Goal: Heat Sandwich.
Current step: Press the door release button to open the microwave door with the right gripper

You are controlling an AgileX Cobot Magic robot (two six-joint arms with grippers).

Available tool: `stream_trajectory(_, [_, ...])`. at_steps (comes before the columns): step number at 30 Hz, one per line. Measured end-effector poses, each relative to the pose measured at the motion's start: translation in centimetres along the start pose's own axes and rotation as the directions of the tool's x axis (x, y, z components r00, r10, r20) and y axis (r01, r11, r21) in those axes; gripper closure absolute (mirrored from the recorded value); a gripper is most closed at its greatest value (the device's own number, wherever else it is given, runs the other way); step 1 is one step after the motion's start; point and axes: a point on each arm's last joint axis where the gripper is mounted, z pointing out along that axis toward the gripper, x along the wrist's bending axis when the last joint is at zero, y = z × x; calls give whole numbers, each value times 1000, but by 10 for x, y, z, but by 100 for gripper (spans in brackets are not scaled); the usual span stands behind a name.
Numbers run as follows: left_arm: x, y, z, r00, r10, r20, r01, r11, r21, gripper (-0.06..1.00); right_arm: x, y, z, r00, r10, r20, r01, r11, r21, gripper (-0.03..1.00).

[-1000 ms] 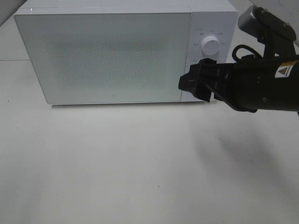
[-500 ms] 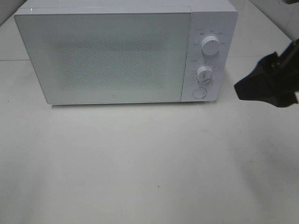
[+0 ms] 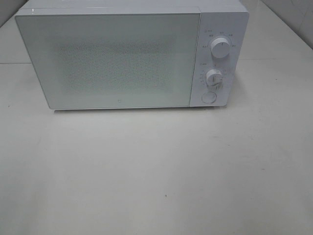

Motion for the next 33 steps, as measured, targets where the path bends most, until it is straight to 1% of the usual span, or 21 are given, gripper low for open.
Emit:
stream_trajectory(1, [0, 0, 0, 1000, 0, 0, 0, 1000, 0, -5, 0, 0, 0, 1000, 0, 0, 0, 1000, 0, 20])
stream_trajectory(4, [0, 0, 0, 1000, 0, 0, 0, 1000, 0, -5, -5, -18, -5, 995, 62, 73, -59, 997, -41, 20])
stream_trajectory(5, [0, 0, 0, 1000, 0, 0, 0, 1000, 0, -5, -5, -30, -9, 989, 99, 110, -91, 993, -81, 20])
stream_trajectory(6, [0, 0, 0, 1000, 0, 0, 0, 1000, 0, -5, -5, -30, -9, 989, 99, 110, -91, 993, -81, 20])
stream_trajectory(11, [0, 0, 0, 1000, 0, 0, 0, 1000, 0, -5, -3, -59, -11, 966, 177, 187, -141, 972, -189, 20])
stream_trajectory(13, [0, 0, 0, 1000, 0, 0, 0, 1000, 0, -5, -3, -63, -10, 962, 188, 198, -148, 968, -201, 20])
stream_trajectory(16, [0, 0, 0, 1000, 0, 0, 0, 1000, 0, -5, 0, -78, -8, 947, 222, 232, -161, 953, -255, 20])
stream_trajectory(21, [0, 0, 0, 1000, 0, 0, 0, 1000, 0, -5, 2, -89, -6, 930, 255, 264, -183, 946, -267, 20])
stream_trajectory(33, [0, 0, 0, 1000, 0, 0, 0, 1000, 0, -5, 2, -89, -6, 926, 266, 269, -192, 943, -271, 20])
